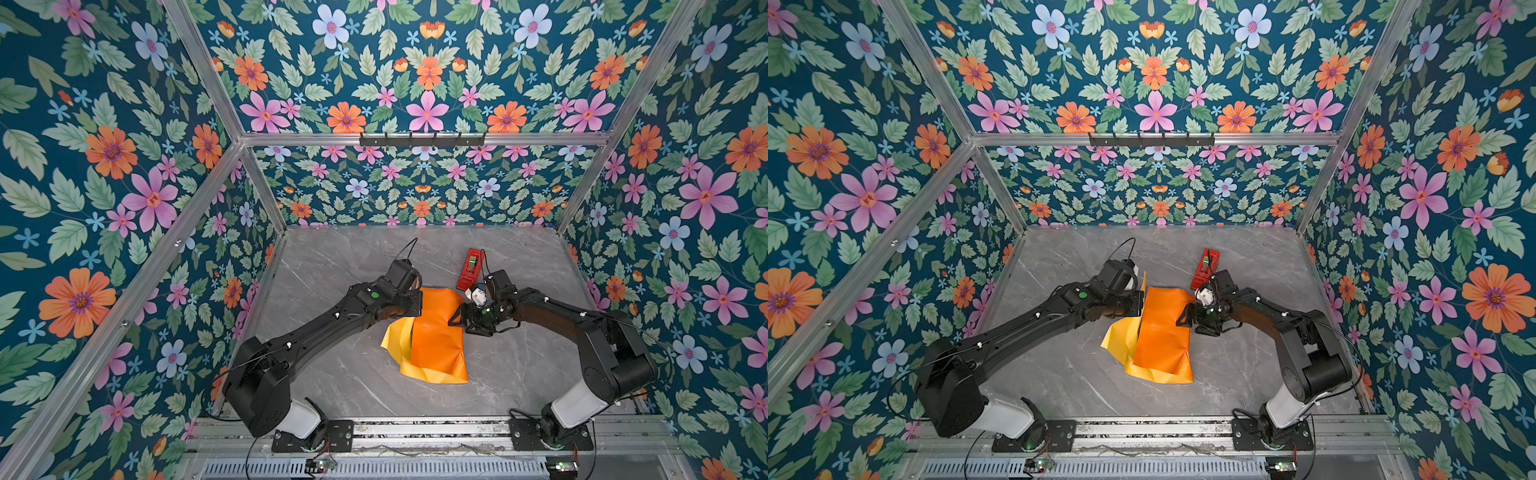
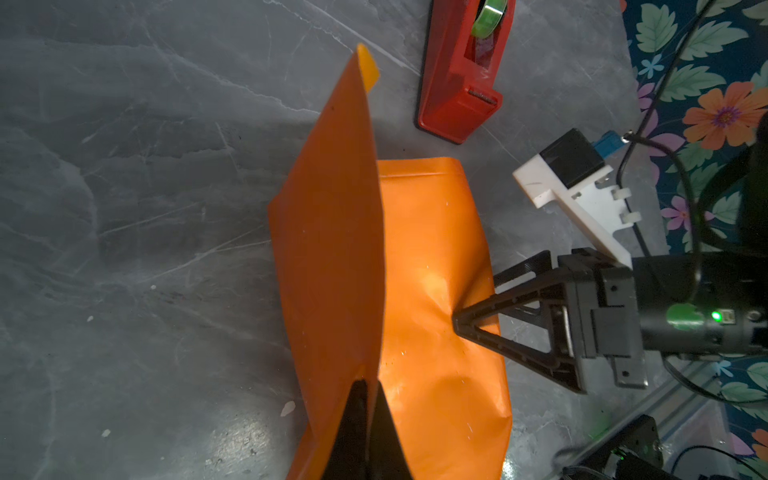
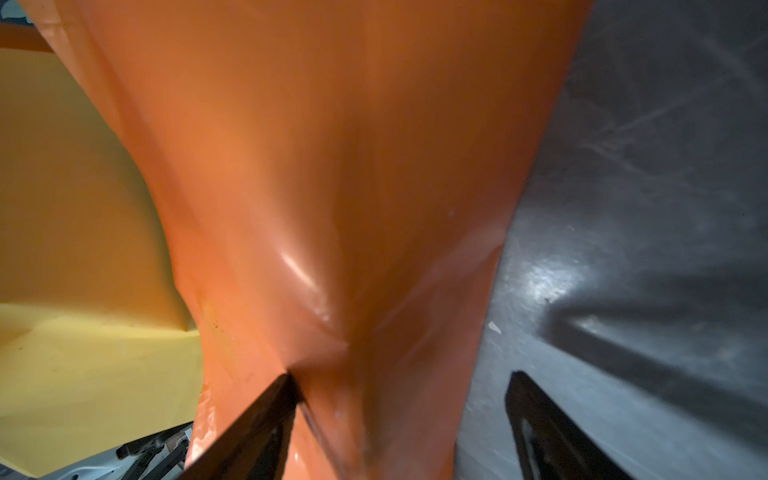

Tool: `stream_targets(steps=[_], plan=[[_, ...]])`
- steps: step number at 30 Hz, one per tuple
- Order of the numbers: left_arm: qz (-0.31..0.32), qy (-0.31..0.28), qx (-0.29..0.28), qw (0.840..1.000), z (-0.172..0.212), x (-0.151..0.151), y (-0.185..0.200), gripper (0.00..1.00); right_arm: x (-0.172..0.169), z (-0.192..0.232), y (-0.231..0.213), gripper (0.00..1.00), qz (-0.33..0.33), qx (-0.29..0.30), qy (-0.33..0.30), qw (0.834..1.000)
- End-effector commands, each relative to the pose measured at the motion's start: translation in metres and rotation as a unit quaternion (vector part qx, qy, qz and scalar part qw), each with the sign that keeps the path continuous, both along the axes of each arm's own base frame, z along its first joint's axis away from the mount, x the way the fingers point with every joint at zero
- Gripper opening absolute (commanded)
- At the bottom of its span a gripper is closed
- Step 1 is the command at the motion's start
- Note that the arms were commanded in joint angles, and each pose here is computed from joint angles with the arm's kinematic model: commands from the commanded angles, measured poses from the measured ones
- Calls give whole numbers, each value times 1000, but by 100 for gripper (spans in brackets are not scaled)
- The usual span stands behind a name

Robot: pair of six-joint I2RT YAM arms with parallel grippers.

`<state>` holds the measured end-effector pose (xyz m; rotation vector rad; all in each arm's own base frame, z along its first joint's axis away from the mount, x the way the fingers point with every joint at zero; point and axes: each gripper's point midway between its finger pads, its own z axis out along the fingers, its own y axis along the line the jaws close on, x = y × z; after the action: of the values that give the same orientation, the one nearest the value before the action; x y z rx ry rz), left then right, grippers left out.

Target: Wrap the gift box in paper

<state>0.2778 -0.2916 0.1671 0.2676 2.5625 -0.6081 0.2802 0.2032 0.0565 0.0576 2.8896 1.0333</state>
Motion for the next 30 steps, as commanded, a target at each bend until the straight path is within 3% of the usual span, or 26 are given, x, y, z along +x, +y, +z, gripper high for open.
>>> stream_targets(steps=[1,19,30], plan=[[1,3,7,1000,-2,-1,-2,0,-17,-32,-38,79,-21,-120,36,992],[14,-4,23,1000,-10,1,7,0,-14,-23,-24,79,6,-112,23,993],[16,-5,-11,1000,3,1,-2,0,-14,-25,-28,79,7,-127,22,992]])
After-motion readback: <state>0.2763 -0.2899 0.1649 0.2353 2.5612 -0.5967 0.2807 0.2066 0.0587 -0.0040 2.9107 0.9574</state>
